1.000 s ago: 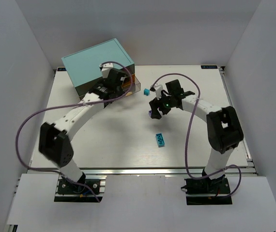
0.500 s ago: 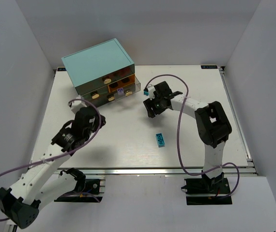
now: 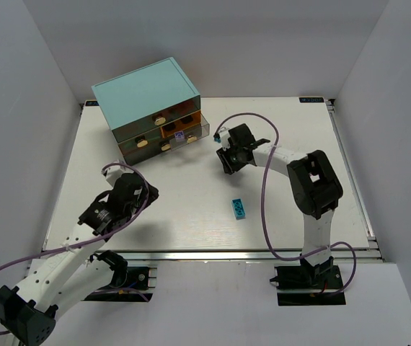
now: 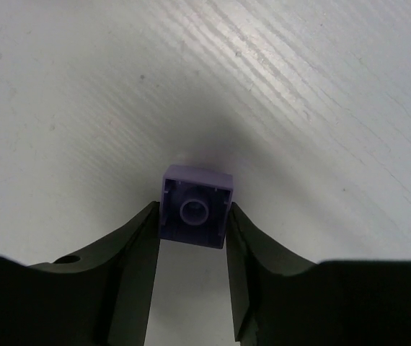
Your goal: Sort the legos into containers by color
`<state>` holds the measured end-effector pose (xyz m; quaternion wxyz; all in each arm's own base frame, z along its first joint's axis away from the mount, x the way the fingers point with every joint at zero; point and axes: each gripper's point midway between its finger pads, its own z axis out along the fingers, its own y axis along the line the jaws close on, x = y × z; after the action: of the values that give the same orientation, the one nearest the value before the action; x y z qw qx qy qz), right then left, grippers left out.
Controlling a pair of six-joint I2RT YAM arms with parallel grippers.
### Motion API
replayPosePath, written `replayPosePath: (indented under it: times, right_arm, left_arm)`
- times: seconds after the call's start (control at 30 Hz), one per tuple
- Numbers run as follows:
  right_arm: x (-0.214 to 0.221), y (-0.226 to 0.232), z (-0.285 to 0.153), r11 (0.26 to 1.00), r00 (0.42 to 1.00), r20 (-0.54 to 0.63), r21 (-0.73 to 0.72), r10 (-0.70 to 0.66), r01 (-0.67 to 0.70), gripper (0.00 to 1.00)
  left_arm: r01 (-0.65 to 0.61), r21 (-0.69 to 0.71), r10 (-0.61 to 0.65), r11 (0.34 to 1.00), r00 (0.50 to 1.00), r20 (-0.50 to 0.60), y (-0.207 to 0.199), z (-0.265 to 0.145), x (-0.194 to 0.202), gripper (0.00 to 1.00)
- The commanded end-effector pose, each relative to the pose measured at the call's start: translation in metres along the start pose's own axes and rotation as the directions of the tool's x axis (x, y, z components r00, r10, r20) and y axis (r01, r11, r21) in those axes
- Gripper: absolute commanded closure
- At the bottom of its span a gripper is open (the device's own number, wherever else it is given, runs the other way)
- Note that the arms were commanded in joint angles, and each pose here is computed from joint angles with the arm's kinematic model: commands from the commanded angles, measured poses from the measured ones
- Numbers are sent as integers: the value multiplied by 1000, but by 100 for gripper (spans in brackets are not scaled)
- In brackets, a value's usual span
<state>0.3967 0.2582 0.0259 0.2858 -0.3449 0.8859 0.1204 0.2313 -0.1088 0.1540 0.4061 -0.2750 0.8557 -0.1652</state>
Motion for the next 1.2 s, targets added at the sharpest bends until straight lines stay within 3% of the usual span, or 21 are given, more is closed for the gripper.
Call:
replayPosePath:
  times: [0.0, 0.1, 0.17, 0.27, 0.47, 0.5, 0.53, 0.63, 0.67, 0.87, 0.97, 1.0, 1.1, 1.17]
  right_arm:
    - [-35, 6, -40, 994, 984, 144, -32, -101, 107, 100]
    - [-66, 31, -87, 958, 922, 316, -103, -224, 267, 100]
    - [-102, 46, -126, 927, 832, 475, -80, -287, 366, 100]
    - [-140, 63, -148, 902, 753, 577, -63, -316, 427, 100]
    - [-225, 63, -136, 937, 738, 621, -16, -265, 350, 100]
    - [-231, 60, -118, 946, 751, 611, -8, -251, 323, 100]
    - [-251, 59, -126, 951, 728, 638, 24, -252, 309, 100]
    - [-262, 57, -99, 962, 754, 618, 15, -222, 272, 100]
    - [-274, 54, -103, 965, 739, 637, 28, -218, 261, 100]
    - [-281, 50, -82, 969, 741, 632, 67, -227, 239, 78]
    - [-279, 50, -78, 968, 745, 627, 68, -229, 240, 59]
    - [-276, 49, -76, 969, 751, 620, 67, -227, 238, 44]
    - [-272, 52, -76, 968, 757, 614, 52, -226, 247, 23]
    - [-271, 53, -80, 967, 753, 618, 45, -225, 252, 22]
  left_arm:
    - [10, 8, -10, 1000, 1000, -12, 1, 0, 5, 39]
    - [8, 40, -7, 999, 1000, -15, -3, 1, 7, 36]
    - [2, 61, 0, 998, 999, -40, -2, 4, 16, 34]
    - [7, 98, -1, 995, 999, -55, -4, 8, 24, 33]
    - [-6, 104, 12, 995, 998, -64, -7, 10, 25, 32]
    - [-7, 103, 14, 995, 998, -67, -7, 10, 26, 31]
    - [-5, 108, 12, 994, 998, -65, -7, 10, 26, 31]
    - [-1, 109, 7, 994, 998, -62, -7, 9, 25, 31]
    - [-1, 102, 8, 995, 998, -61, -5, 8, 25, 31]
    - [11, 103, -6, 995, 999, -47, -1, 4, 23, 30]
    - [10, 105, -6, 994, 999, -45, -2, 5, 23, 29]
    - [10, 105, -5, 994, 999, -47, -2, 5, 23, 29]
    - [4, 107, 2, 994, 999, -51, -4, 7, 23, 29]
    - [-1, 103, 6, 995, 999, -53, -5, 9, 24, 29]
